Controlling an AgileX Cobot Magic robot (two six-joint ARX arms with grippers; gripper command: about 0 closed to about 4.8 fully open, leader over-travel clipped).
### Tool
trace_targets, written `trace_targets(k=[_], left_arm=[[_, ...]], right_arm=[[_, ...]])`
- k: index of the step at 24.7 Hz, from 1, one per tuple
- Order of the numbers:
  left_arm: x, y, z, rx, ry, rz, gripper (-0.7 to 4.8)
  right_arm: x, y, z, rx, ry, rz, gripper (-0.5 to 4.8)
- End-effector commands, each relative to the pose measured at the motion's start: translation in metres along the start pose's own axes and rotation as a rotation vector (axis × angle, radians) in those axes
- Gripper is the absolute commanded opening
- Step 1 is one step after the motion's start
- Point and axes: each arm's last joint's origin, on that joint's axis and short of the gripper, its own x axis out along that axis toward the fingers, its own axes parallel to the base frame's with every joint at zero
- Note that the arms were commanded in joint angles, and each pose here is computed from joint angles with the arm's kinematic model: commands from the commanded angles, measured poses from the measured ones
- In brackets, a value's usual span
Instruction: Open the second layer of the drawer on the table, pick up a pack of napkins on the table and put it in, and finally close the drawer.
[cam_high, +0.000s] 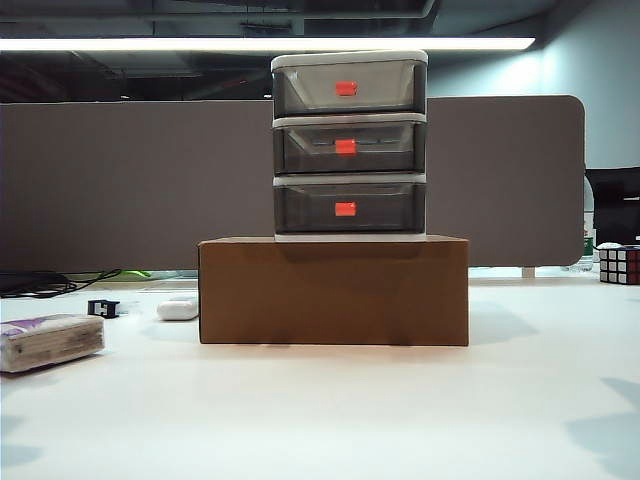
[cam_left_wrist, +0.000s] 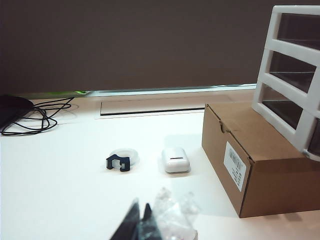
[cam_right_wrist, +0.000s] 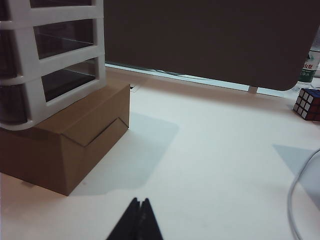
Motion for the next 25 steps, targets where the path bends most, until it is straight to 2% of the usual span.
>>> trace_targets(k=[1,10,11,12,14,18,22,25], left_arm=[[0.0,0.0,0.002,-0.001,-0.009,0.0,-0.06],[0.0,0.0,0.002,-0.001,-0.009,-0.003,-0.05],[0.0,-0.001,0.002,-0.05,-0.011,-0.029,-0.05],[0.0,-0.003,0.002,-0.151,-0.008,-0.117,-0.06],[-0.001,-0.007,0.002,-0.199,0.014,-0.233,-0.06],[0.0,-0.008,0.0,-0.204,0.041,-0.278,-0.06],[0.003,-0.009,-0.003,-0.218,0.089,-0.297,-0.01],[0.009,-0.013,-0.007,-0.223,0.151,-0.381,-0.01]], right_arm=[[0.0,0.0,0.0,0.001,-0.01,0.004,-0.05],[0.0,0.0,0.0,0.001,-0.009,0.004,-0.05],[0.0,0.0,0.0,0.008,-0.011,0.01,-0.05],[0.0,0.002,0.001,0.117,-0.022,0.056,-0.05],[0.0,0.005,0.004,0.231,-0.05,0.171,-0.05],[-0.002,0.011,0.007,0.238,-0.063,0.361,-0.05],[-0.002,0.017,0.007,0.25,-0.059,0.43,-0.05],[-0.004,0.025,0.009,0.252,-0.063,0.479,-0.05]])
